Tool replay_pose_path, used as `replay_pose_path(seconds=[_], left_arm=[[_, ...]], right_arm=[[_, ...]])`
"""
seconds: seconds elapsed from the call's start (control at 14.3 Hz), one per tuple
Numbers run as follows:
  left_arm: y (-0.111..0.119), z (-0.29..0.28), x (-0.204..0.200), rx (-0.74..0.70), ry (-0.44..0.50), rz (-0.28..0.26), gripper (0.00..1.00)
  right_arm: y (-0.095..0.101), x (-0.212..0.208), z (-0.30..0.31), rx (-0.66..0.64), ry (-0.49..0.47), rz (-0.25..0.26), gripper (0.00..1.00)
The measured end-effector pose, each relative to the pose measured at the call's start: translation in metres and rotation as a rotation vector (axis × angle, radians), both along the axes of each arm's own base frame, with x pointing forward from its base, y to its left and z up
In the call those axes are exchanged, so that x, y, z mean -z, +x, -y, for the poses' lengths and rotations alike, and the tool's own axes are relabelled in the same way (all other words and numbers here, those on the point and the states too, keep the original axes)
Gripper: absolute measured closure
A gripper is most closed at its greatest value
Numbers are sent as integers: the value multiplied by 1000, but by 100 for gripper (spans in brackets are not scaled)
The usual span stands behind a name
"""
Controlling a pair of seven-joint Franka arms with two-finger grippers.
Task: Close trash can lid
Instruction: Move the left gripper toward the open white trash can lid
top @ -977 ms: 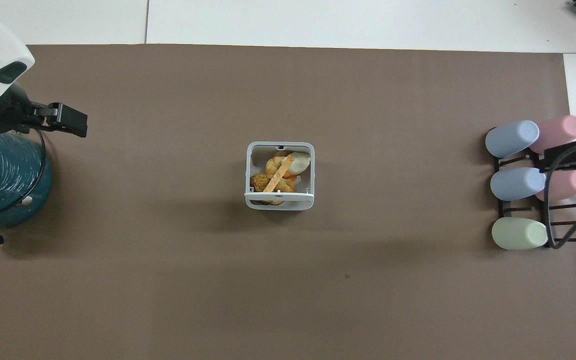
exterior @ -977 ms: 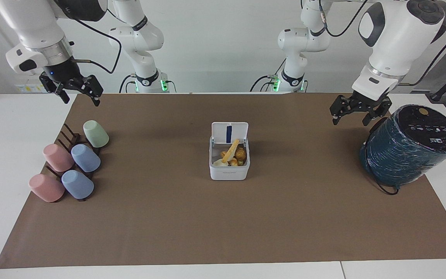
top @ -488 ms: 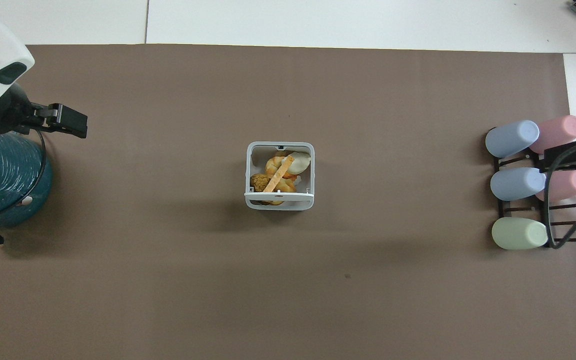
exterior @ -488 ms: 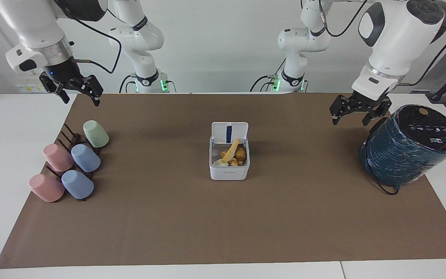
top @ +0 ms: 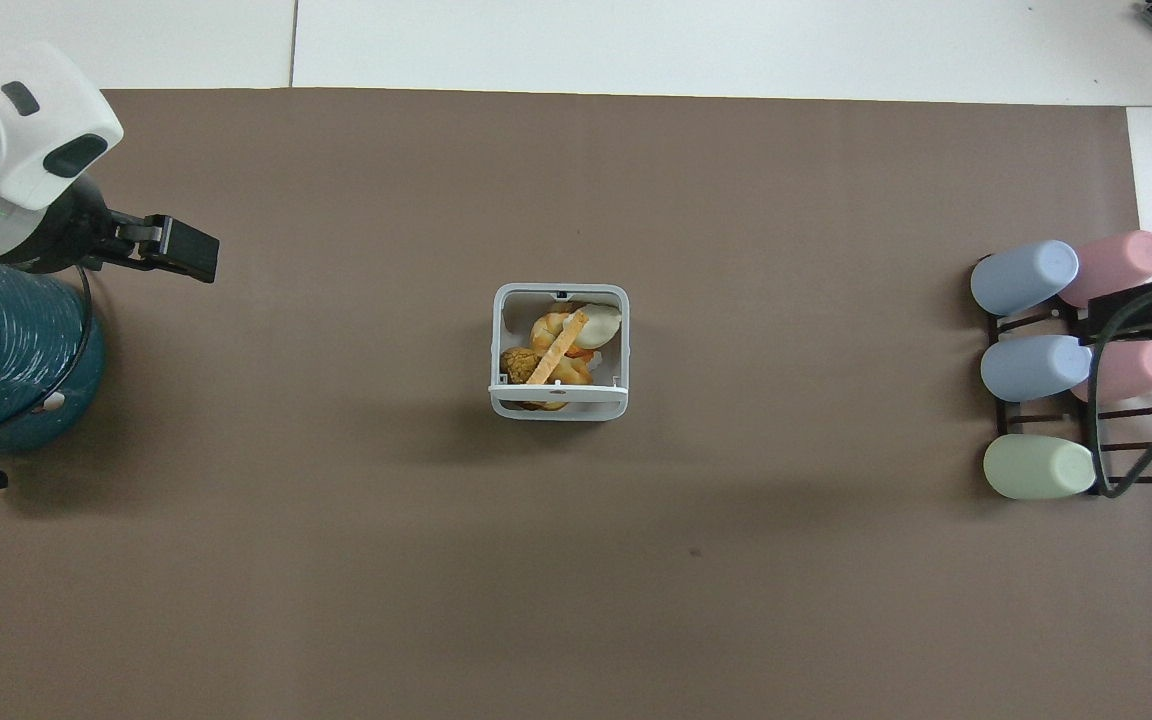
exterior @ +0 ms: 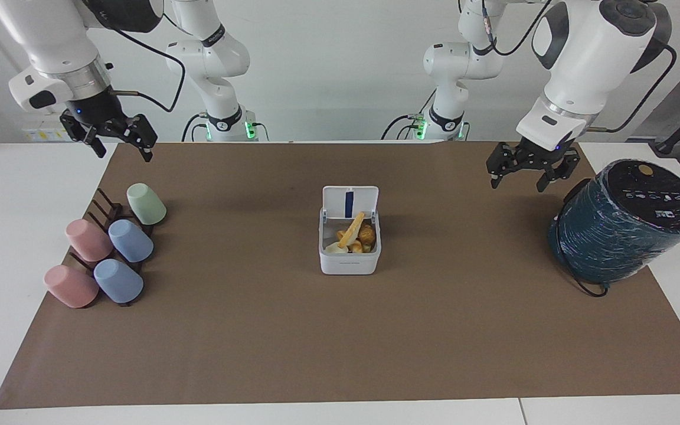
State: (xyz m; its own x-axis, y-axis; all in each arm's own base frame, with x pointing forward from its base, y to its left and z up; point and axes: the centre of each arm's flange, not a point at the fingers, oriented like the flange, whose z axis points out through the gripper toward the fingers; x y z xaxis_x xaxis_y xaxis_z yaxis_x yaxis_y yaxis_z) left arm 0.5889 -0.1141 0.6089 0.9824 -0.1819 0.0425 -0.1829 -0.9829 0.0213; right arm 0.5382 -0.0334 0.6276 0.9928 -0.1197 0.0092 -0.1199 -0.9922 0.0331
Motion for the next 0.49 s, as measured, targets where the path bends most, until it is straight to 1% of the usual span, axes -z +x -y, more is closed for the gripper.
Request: replay_pose_path(seconds=[0.14,0.21,0.28,0.49], left_arm=[[-1,4,0,-3,-12,-4,0],[-1,5,0,-16,-15,-7,8],[-3,12,1,-44,-18,-12,22],[-16,56,2,-133,-21,-28,59]], right_arm=[[0,0,0,0,0,0,0],[0,0,0,0,0,0,0],[0,0,0,0,0,0,0],[0,0,0,0,0,0,0]])
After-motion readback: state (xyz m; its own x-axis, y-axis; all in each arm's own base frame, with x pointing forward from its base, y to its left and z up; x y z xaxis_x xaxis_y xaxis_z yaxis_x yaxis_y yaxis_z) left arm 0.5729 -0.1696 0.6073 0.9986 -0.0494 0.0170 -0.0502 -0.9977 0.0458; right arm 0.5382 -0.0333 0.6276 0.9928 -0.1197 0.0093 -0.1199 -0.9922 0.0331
